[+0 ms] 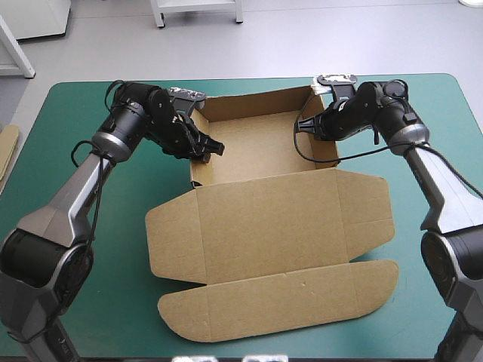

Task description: Fold the box

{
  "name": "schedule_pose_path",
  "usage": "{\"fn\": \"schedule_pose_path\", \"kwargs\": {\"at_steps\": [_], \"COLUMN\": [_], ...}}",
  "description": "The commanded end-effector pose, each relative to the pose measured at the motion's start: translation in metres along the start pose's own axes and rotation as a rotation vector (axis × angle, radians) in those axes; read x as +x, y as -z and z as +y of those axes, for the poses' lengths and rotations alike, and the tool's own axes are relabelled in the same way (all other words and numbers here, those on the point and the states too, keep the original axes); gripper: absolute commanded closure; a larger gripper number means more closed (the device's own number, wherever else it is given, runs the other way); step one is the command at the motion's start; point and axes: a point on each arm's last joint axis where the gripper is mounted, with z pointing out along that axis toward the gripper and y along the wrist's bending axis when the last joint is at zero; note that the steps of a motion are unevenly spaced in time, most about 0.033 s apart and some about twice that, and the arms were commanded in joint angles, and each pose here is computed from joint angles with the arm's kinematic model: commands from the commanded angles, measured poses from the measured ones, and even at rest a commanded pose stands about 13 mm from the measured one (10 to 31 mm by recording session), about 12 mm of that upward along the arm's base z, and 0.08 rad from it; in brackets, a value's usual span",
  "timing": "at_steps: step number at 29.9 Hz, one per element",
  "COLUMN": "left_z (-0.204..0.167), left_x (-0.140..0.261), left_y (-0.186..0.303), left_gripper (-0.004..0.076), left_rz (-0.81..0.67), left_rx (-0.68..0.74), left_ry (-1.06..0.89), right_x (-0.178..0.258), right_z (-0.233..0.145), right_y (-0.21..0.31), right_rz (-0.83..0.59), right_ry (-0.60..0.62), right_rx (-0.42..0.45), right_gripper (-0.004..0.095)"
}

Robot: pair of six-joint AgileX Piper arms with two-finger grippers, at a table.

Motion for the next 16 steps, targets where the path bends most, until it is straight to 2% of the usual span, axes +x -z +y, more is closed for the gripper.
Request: {"fn": "schedule_pose_path", "kwargs": {"at_steps": [1,5,10,16], "left_z": [-0.009,-0.006,-0.003,0.000], "left_x": [-0.006,-0.009,-0.011,-0.015], "left_y": [0.031,0.031,0.017,-0.017], "left_gripper": [0.0426,0.0570,0.0718,0.0733], "left_rz": [-0.061,-0.075,-0.048,0.024], "left_rx": [-0.024,-0.100,-0.125,-0.131], "left_ry": [-0.003,0.000,-0.011,-0.009], "right_x": [-0.010,-0.005,-0.002,-0.003], "right_z": [0.010,0.004,0.001,0.000], "right_y": [0.025,0.012,0.002,0.002], "right_rz": [-0.092,-0.023,0.011,0.001], "right_ry": [-0.042,-0.037,-0.038,-0.012], "right_rx": [-0.044,0.003,0.013,0.036], "right_gripper": [0.0919,0.0919,0.0919,0.0919]}}
